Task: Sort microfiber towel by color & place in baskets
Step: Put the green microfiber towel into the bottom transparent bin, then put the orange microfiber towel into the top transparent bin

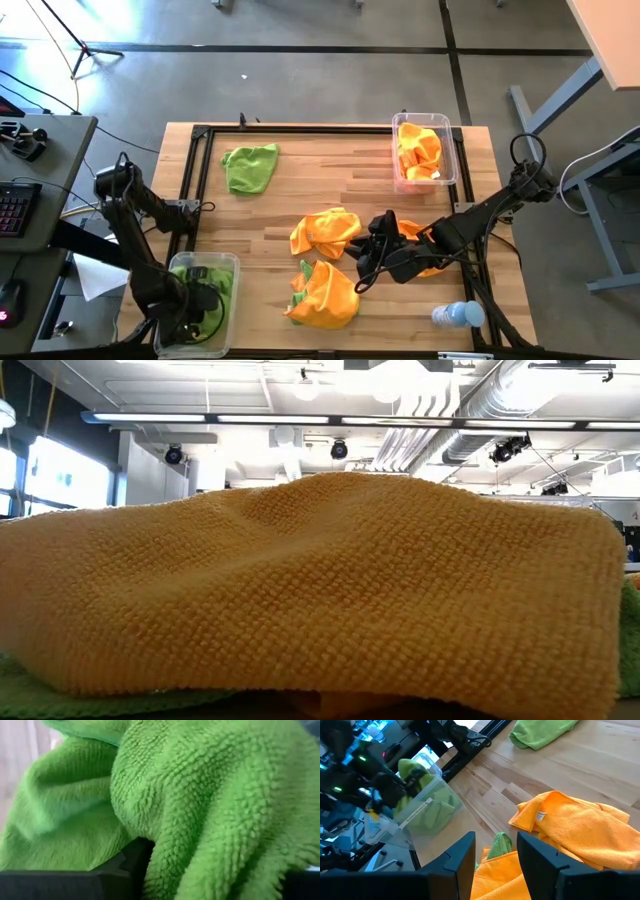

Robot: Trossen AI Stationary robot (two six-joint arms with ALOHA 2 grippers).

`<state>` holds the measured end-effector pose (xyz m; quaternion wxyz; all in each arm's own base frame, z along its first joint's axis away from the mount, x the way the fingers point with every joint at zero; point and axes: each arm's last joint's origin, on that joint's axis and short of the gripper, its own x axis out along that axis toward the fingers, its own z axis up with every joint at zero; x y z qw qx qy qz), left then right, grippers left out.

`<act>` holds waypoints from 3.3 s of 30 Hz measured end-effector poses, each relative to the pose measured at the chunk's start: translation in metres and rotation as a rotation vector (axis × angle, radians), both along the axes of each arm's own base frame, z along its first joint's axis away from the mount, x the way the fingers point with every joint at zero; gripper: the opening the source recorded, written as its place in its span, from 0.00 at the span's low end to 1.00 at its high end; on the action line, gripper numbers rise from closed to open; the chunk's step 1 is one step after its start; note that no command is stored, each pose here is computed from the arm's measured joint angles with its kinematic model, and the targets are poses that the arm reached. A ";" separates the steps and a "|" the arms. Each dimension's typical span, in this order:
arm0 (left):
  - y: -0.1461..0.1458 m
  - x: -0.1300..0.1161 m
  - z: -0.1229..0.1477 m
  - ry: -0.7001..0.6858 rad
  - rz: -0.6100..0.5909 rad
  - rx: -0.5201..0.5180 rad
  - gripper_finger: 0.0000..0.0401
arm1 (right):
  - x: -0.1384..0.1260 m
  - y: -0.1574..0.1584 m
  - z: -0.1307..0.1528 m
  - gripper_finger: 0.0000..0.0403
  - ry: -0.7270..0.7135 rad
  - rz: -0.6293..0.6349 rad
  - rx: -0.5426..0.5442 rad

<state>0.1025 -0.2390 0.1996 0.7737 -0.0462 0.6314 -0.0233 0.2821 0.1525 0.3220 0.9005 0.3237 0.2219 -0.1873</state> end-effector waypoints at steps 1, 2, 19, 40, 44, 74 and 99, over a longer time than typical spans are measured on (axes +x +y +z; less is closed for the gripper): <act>0.000 0.001 0.006 0.000 0.005 0.001 0.36 | 0.000 0.000 0.000 0.35 0.004 0.000 -0.002; 0.000 0.002 0.013 0.002 0.007 0.009 0.36 | 0.000 0.000 -0.001 0.35 0.007 0.000 -0.004; 0.001 -0.003 0.065 0.187 -0.017 0.003 0.36 | -0.001 0.000 -0.001 0.35 0.014 0.004 -0.011; 0.006 0.002 0.099 -0.015 0.007 0.094 0.34 | -0.002 -0.001 -0.003 0.35 0.040 0.008 -0.028; 0.006 0.003 0.086 -0.029 0.010 0.114 0.26 | -0.003 -0.002 -0.003 0.35 0.046 0.008 -0.031; 0.007 0.000 -0.026 -0.016 0.127 -0.134 0.11 | -0.003 -0.002 -0.004 0.35 0.054 0.005 -0.039; 0.044 -0.014 0.084 -0.136 0.104 -0.315 0.20 | -0.007 -0.006 -0.010 0.35 0.117 -0.029 -0.117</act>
